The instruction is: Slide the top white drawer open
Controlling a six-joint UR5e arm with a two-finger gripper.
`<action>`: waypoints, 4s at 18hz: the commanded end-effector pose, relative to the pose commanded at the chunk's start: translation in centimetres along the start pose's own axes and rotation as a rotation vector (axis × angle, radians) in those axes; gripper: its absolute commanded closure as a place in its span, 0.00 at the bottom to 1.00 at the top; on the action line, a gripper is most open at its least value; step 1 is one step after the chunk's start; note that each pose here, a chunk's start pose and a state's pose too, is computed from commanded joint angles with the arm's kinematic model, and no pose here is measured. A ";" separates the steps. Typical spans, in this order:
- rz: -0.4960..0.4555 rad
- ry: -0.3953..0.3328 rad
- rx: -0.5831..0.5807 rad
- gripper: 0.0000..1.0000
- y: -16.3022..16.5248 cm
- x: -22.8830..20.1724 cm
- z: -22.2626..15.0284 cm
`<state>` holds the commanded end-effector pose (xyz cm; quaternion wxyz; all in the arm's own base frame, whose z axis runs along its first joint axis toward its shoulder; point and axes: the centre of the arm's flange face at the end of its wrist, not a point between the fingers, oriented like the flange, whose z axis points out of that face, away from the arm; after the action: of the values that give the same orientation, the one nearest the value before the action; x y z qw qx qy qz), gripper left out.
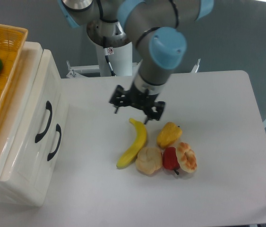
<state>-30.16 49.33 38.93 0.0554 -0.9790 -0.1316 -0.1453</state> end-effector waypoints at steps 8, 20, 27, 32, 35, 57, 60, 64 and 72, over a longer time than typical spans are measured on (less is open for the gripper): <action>-0.050 0.066 0.046 0.00 -1.2 4.8 -0.4; -0.104 0.159 -0.007 0.00 -2.8 7.8 4.0; -0.106 0.215 0.019 0.00 -3.2 8.2 4.0; -0.107 0.228 0.010 0.00 -3.5 7.8 5.0; -0.110 0.231 0.005 0.00 -3.6 7.7 5.3; -0.093 0.230 0.000 0.00 -4.6 7.6 6.6; -0.078 0.213 0.007 0.00 -4.8 7.7 6.8; -0.068 0.178 -0.015 0.00 -4.8 7.8 7.2; -0.056 0.131 -0.030 0.00 -4.6 7.8 7.0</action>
<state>-22.30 56.65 34.89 0.0451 -0.9641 -0.1528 -0.2124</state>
